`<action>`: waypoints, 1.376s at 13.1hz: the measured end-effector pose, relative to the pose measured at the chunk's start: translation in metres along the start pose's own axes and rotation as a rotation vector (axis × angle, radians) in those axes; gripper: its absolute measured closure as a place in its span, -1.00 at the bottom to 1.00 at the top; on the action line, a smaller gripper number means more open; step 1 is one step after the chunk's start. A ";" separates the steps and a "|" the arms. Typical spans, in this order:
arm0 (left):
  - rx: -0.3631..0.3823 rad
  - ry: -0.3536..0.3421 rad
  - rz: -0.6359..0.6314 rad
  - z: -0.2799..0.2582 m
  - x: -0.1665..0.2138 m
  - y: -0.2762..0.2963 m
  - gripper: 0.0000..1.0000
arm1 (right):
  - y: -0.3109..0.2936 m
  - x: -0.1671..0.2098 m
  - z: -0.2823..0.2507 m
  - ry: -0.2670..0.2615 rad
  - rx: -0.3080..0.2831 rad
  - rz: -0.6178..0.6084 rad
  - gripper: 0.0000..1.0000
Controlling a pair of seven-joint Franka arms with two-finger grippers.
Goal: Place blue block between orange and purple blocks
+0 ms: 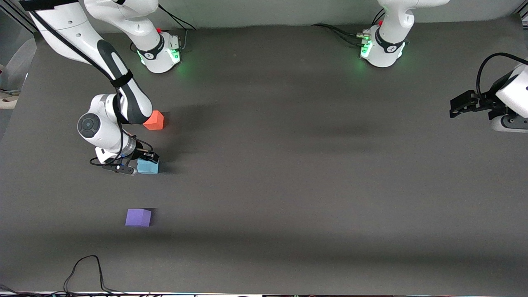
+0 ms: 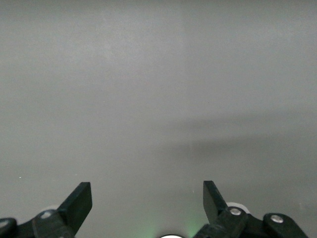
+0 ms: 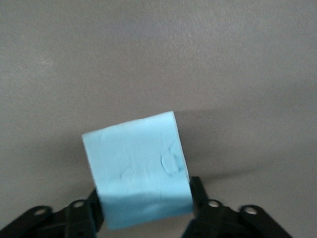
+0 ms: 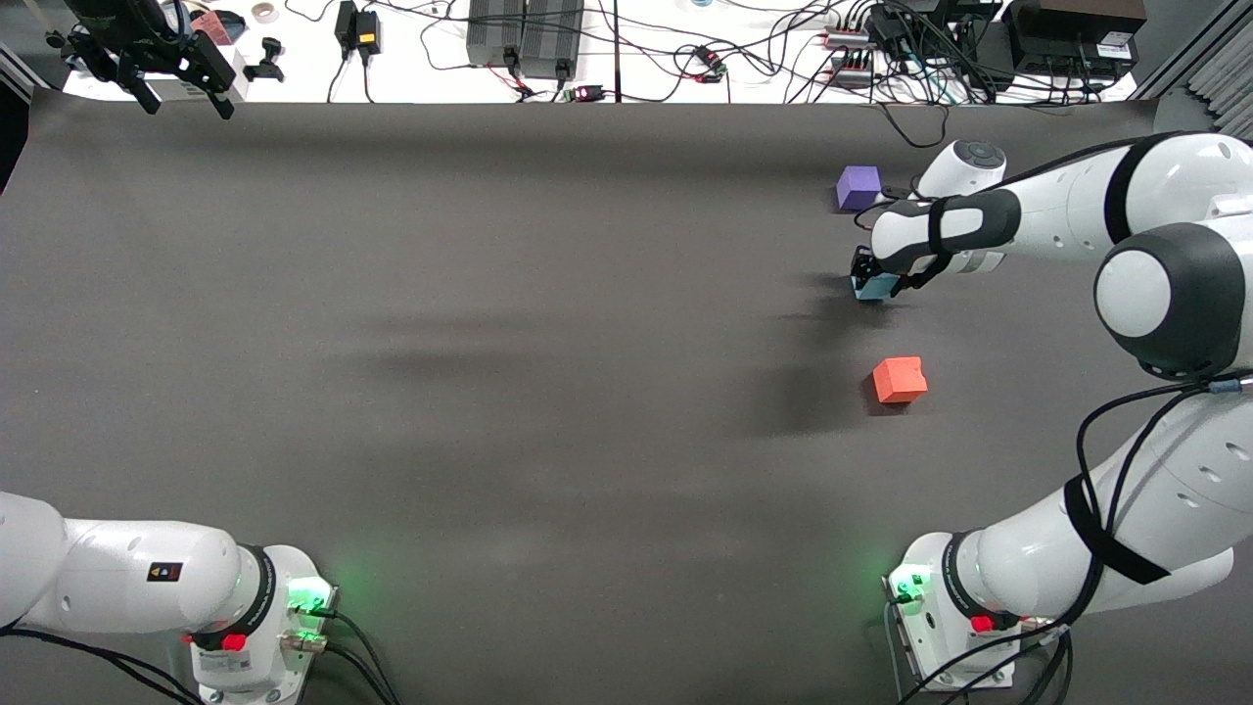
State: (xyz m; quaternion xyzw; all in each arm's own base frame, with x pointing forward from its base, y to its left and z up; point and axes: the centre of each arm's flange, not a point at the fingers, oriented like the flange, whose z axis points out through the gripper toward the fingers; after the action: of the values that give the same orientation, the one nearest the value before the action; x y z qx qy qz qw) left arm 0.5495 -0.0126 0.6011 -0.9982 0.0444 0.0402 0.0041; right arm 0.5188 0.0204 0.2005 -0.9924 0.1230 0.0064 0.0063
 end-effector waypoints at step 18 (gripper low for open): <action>0.002 0.003 0.001 0.000 0.001 0.000 -1.00 | 0.015 -0.012 -0.395 0.137 0.101 -0.094 -1.00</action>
State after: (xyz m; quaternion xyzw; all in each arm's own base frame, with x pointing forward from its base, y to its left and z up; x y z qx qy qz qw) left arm 0.5504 -0.0128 0.6009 -0.9982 0.0449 0.0384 0.0052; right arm 0.5081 0.0035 0.5959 -0.9936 0.0765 -0.0683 0.0482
